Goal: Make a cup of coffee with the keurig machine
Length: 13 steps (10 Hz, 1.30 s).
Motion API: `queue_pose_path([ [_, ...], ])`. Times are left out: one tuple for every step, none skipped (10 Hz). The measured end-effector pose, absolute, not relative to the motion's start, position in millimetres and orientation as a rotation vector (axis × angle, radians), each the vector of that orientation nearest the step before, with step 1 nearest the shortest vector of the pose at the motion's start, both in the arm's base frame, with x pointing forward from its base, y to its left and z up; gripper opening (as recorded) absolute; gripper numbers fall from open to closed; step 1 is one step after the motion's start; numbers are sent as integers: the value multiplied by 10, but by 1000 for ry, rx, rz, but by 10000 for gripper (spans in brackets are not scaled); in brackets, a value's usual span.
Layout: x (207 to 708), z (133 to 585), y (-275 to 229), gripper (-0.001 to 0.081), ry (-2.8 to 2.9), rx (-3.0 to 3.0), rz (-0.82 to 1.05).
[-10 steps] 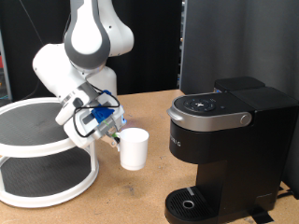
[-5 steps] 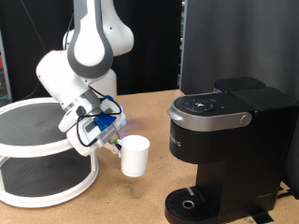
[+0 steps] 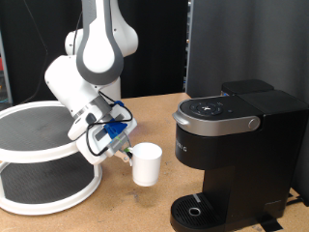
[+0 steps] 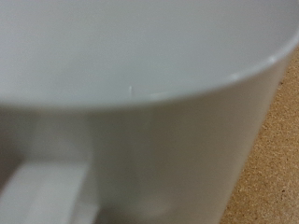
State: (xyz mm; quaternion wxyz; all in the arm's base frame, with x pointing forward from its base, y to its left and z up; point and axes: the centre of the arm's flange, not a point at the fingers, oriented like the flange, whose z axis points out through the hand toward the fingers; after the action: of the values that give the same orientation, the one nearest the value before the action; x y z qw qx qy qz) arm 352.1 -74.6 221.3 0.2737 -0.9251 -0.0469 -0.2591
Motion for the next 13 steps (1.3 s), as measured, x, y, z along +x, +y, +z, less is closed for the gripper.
queue_pose_path([
  [3545, 2197, -719, 66, -120, -2488, -699],
  [3577, 2182, -688, 66, -111, -2488, -701],
  [3624, 2172, -656, 66, -99, -2487, -705],
  [3679, 2165, -622, 66, -89, -2485, -710],
  [3736, 2160, -588, 66, -83, -2484, -715],
  [3791, 2159, -554, 66, -81, -2482, -720],
  [3838, 2157, -522, 66, -80, -2481, -724],
  [3878, 2162, -486, 66, -83, -2477, -728],
  [3914, 2164, -453, 66, -88, -2475, -730],
  [3942, 2167, -415, 66, -94, -2470, -731],
  [3963, 2175, -375, 66, -93, -2464, -734],
  [3976, 2181, -332, 66, -95, -2458, -736],
  [3984, 2184, -286, 66, -101, -2453, -735],
])
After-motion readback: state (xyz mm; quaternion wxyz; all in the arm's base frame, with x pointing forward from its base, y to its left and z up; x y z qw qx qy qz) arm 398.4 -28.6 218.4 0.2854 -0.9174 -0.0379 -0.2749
